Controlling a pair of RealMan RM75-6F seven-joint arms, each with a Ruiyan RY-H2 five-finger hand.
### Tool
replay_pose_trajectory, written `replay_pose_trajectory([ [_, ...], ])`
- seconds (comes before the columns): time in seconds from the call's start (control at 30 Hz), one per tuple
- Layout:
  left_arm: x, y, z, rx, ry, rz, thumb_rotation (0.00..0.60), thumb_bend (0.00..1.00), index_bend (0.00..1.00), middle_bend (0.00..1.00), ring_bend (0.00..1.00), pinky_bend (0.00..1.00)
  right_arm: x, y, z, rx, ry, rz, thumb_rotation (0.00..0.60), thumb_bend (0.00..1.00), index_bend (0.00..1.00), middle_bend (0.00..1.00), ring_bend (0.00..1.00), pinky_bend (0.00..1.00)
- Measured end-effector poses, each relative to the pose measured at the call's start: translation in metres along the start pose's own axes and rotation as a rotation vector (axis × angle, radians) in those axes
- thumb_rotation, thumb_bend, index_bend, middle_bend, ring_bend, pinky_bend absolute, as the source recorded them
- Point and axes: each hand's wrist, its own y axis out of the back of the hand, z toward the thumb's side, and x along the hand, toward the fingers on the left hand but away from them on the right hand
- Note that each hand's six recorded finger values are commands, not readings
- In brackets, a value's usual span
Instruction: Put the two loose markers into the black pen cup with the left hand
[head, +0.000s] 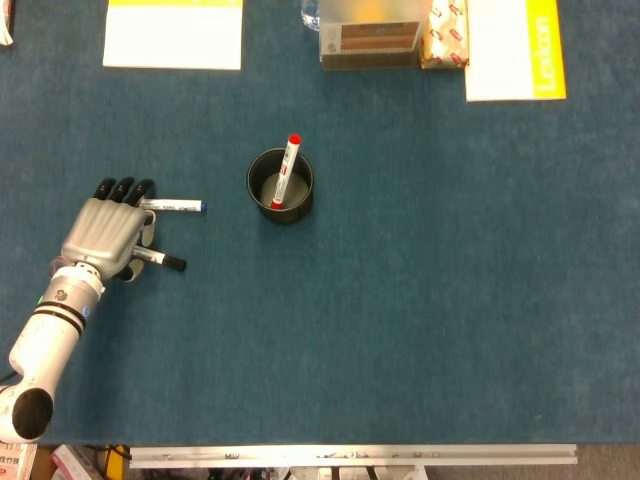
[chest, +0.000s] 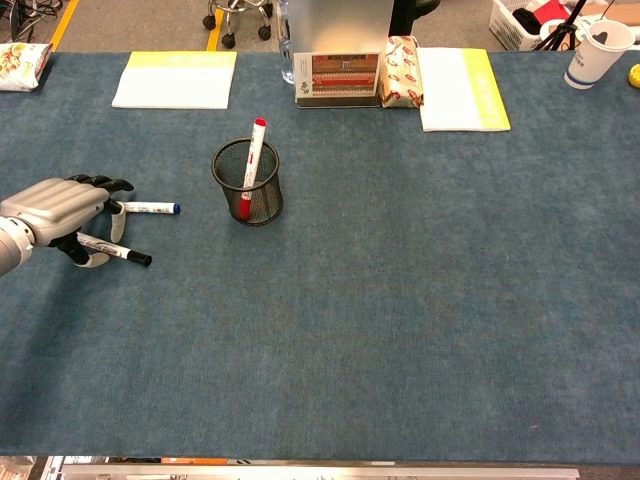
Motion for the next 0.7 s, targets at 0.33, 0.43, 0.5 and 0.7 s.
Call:
replay_pose_trajectory([
  [0.33, 0.0012, -0.0029, 0.0025, 0.008, -0.001, -0.005, 0.600, 0.27, 0.54, 0.05, 0.02, 0.07, 0.0000, 0.0000, 0.0001, 0.000, 0.000, 0.000, 0.600, 0.12, 0.48, 0.39, 0.42, 0.44],
  [0.43, 0.0010, -0.0023, 0.0026, 0.006, 0.000, 0.000, 0.600, 0.27, 0.57, 0.05, 0.02, 0.07, 0.0000, 0.0000, 0.0000, 0.000, 0.000, 0.000, 0.600, 0.12, 0.48, 0.39, 0.42, 0.44],
  [0.5, 0.0007, -0.0020, 0.0028, 0.005, 0.001, 0.003, 0.600, 0.27, 0.59, 0.05, 0.02, 0.07, 0.0000, -0.0001, 0.0000, 0.000, 0.000, 0.000, 0.600, 0.12, 0.48, 0.39, 0.42, 0.44],
  [0.7, 0.0019, -0.0003, -0.0001, 0.006, 0.008, 0.011, 0.600, 0.27, 0.62, 0.06, 0.02, 0.07, -0.0002, 0.0000, 0.0000, 0.001, 0.000, 0.000, 0.600, 0.12, 0.48, 0.39, 0.42, 0.44],
])
